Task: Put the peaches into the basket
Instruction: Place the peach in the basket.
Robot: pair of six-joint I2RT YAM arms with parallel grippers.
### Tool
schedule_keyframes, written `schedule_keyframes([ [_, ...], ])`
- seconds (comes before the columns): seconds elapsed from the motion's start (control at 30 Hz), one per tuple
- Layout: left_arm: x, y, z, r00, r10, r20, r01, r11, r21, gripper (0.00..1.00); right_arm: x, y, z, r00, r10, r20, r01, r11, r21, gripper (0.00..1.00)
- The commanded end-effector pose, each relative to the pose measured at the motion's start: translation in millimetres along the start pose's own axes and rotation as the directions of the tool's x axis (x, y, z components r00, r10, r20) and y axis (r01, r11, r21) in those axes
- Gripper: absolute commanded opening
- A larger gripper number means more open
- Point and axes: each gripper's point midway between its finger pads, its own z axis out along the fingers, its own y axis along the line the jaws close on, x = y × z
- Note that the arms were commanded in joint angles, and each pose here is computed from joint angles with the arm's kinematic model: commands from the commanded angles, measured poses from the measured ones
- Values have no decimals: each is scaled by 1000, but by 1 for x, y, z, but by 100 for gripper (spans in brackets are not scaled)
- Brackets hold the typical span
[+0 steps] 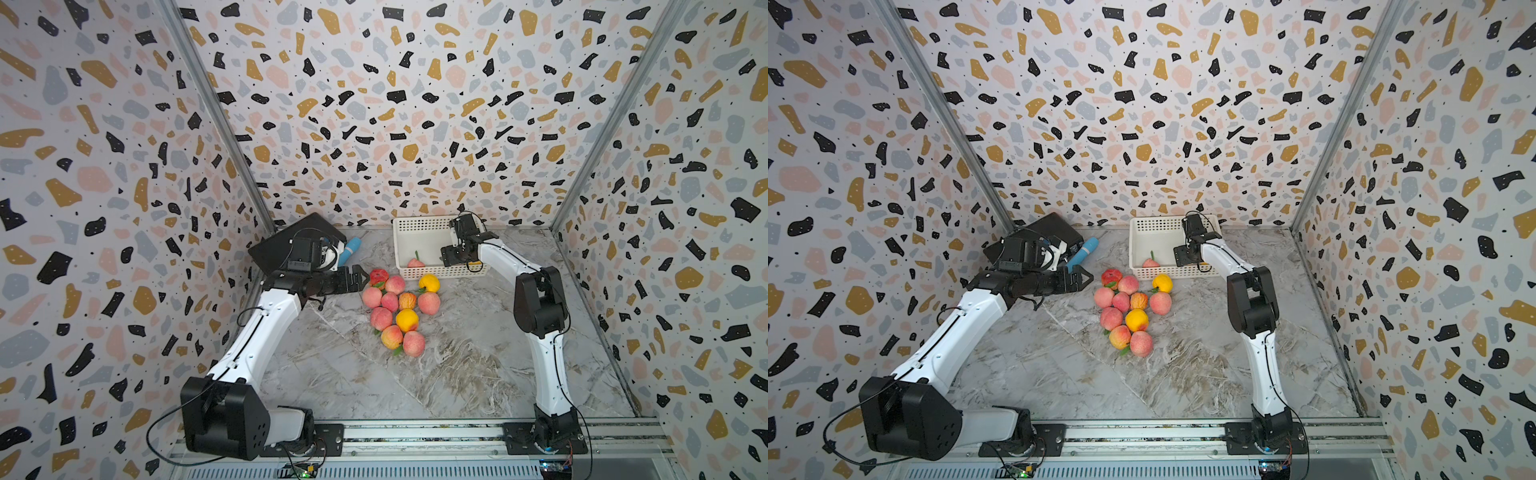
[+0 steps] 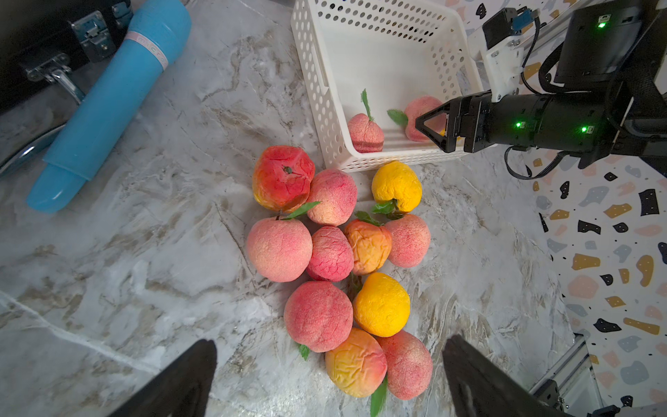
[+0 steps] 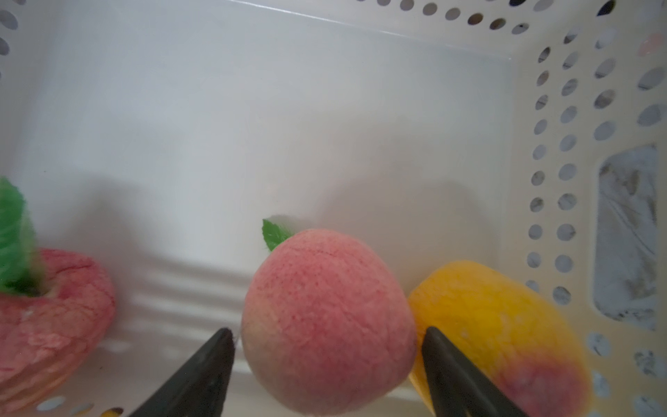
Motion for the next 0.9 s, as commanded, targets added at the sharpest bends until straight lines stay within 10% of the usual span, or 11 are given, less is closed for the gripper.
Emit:
schedule_keyframes([
  [0.0, -4, 0, 0, 1000, 20, 16, -20, 1000, 8, 99, -17, -4, -25, 999, 7, 34, -8, 1000, 13, 86],
  [0.57, -3, 2, 2, 1000, 19, 10, -19, 1000, 2, 99, -42, -10, -124, 979, 43, 197, -42, 999, -9, 99],
  [0.87, 2, 10, 10, 1000, 1, -17, -1, 1000, -23, 99, 22, -8, -169, 961, 136, 242, -119, 989, -82, 99],
])
